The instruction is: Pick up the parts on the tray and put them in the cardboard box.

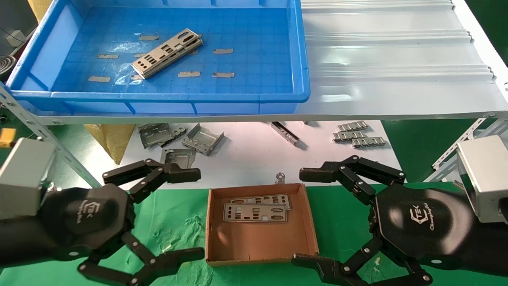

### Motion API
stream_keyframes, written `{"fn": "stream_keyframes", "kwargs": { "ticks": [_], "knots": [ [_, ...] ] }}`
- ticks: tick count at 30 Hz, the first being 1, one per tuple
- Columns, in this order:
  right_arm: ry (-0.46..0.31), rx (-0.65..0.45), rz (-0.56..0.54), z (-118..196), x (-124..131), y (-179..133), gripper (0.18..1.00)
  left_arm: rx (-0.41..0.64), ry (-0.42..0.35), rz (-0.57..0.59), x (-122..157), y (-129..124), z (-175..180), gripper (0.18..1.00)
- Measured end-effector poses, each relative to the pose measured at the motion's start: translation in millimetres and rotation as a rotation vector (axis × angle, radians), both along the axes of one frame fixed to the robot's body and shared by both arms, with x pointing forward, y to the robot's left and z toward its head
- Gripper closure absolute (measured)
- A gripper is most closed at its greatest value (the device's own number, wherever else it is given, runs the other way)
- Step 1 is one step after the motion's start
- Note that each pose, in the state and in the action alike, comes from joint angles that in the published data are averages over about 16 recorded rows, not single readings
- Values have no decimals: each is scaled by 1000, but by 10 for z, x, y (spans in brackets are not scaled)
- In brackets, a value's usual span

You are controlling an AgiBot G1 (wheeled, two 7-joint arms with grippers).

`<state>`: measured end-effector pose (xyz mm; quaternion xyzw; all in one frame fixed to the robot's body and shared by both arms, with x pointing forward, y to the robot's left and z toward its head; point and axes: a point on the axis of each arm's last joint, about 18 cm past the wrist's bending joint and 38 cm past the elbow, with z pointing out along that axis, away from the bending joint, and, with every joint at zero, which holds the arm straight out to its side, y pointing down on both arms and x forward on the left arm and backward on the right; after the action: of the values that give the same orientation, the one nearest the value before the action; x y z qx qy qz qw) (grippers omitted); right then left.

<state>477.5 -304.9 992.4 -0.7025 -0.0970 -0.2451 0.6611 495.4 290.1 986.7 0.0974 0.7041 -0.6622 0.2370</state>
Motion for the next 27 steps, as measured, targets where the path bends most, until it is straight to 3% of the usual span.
{"fn": "stream_keyframes", "kwargs": {
  "ticks": [12,27],
  "knots": [
    [0,0,0,0,0,-1,178,8,-20,4,-232,110,63,184],
    [0,0,-1,0,1,-1,178,7,-18,3,-226,107,60,184]
  ]
}}
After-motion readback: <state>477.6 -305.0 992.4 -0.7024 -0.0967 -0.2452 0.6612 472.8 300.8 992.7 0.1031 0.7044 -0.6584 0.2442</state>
